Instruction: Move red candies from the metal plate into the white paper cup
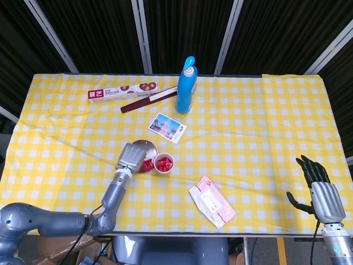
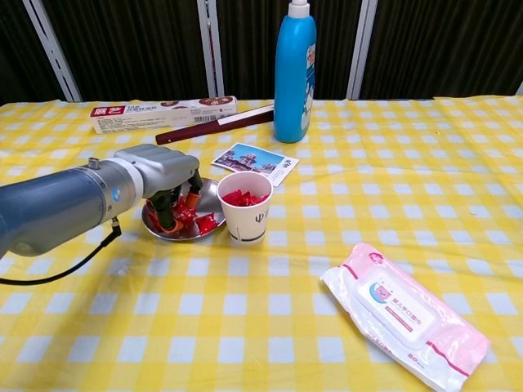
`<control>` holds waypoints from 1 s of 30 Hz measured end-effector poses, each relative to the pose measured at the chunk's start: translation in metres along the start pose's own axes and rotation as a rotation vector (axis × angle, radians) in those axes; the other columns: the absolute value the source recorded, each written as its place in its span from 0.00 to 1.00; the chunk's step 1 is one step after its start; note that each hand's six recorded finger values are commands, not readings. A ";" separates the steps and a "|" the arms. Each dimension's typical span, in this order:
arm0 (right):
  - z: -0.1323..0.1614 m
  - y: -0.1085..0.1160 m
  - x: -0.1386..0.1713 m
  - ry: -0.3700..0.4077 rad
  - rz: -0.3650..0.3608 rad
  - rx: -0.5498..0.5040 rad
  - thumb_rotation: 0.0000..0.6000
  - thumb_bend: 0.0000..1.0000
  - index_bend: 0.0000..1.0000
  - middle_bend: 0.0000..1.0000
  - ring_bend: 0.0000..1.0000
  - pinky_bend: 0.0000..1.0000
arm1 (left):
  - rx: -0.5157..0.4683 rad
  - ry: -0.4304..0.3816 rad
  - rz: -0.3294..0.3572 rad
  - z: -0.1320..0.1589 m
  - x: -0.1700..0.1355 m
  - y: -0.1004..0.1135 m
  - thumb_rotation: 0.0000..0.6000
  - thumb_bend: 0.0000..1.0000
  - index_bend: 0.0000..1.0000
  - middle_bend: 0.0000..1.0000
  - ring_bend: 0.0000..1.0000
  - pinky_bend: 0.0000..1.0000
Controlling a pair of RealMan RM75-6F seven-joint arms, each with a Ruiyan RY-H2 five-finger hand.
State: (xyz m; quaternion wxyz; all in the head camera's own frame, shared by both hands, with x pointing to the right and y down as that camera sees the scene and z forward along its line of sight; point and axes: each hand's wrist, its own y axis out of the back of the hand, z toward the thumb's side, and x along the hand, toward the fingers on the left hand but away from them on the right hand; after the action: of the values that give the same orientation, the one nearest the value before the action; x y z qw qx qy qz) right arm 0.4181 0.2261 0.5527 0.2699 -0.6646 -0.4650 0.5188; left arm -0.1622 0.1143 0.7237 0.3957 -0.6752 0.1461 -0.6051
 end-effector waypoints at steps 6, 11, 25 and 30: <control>0.000 0.000 0.000 0.002 -0.002 0.001 1.00 0.39 0.00 0.00 0.00 0.00 | -0.017 0.014 0.023 -0.008 0.000 0.012 1.00 0.37 0.54 0.89 0.96 0.97; 0.000 0.001 0.000 0.002 -0.004 0.001 1.00 0.39 0.00 0.00 0.00 0.00 | -0.032 0.018 0.043 -0.013 -0.002 0.022 1.00 0.37 0.54 0.89 0.96 0.97; 0.000 0.001 0.000 0.003 -0.004 0.002 1.00 0.39 0.00 0.00 0.00 0.00 | -0.061 -0.035 0.132 0.003 -0.016 0.074 1.00 0.37 0.54 0.89 0.96 0.97; 0.000 0.002 0.000 0.002 -0.008 0.001 1.00 0.39 0.00 0.00 0.00 0.00 | -0.060 -0.079 0.135 0.025 -0.018 0.079 1.00 0.37 0.54 0.89 0.96 0.97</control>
State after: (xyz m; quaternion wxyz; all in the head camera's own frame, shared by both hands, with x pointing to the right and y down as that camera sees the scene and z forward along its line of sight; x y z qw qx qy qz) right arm 0.4186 0.2255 0.5512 0.2727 -0.6631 -0.4671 0.5174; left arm -0.1210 0.0847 0.6556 0.4209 -0.6986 0.1936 -0.5452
